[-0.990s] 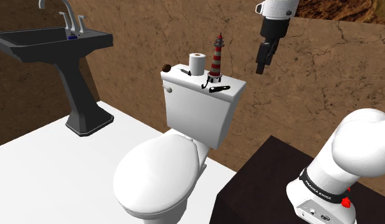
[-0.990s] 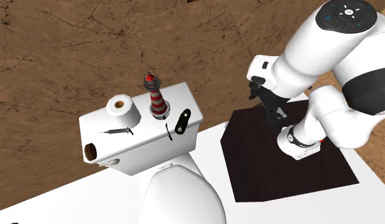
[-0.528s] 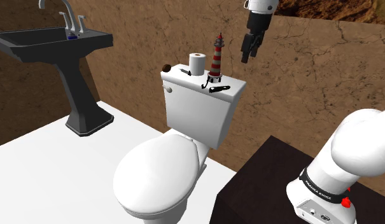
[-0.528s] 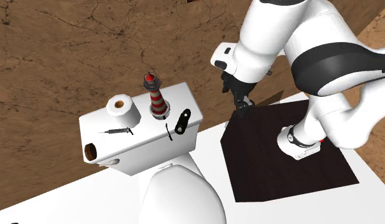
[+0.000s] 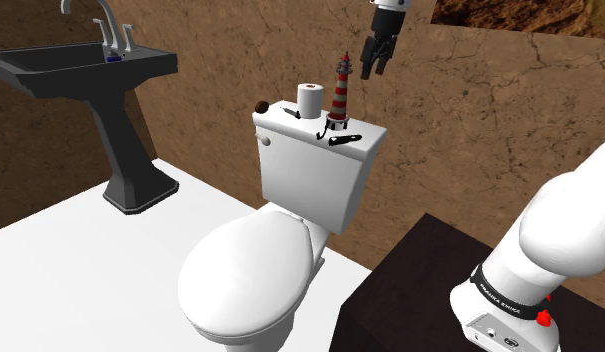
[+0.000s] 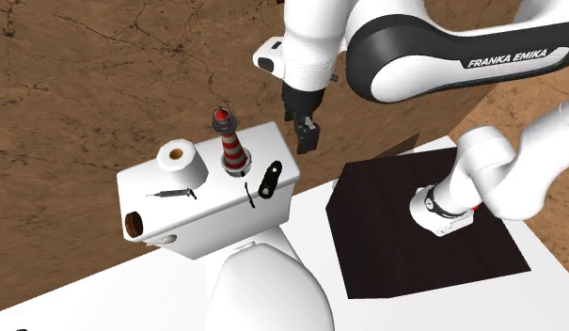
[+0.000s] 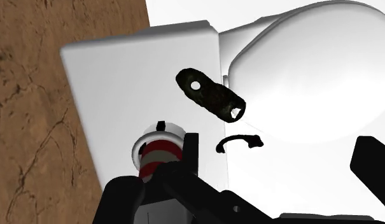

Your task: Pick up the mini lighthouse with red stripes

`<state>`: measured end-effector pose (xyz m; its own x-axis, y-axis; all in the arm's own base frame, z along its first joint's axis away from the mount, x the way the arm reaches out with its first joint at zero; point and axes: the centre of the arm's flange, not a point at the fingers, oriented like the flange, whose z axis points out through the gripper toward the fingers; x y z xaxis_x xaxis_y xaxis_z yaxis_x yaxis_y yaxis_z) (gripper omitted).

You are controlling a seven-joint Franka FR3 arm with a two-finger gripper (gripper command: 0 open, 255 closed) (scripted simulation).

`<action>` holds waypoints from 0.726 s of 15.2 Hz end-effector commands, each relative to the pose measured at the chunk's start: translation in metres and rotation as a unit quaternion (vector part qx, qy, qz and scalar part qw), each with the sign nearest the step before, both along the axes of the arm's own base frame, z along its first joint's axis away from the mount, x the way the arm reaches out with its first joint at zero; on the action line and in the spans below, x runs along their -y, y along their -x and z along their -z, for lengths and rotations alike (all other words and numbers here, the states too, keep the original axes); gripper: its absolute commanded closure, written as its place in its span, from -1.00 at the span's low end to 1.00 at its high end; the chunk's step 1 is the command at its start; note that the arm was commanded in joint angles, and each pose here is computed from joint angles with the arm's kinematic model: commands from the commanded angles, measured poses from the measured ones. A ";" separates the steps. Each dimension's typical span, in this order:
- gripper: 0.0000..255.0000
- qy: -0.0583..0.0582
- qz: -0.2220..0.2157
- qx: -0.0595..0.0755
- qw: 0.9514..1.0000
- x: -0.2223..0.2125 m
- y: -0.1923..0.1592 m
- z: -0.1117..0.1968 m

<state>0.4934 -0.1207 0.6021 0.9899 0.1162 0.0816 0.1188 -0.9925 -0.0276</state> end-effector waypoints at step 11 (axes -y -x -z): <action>-1.00 -0.052 0.019 0.034 0.998 0.095 -0.122 -0.011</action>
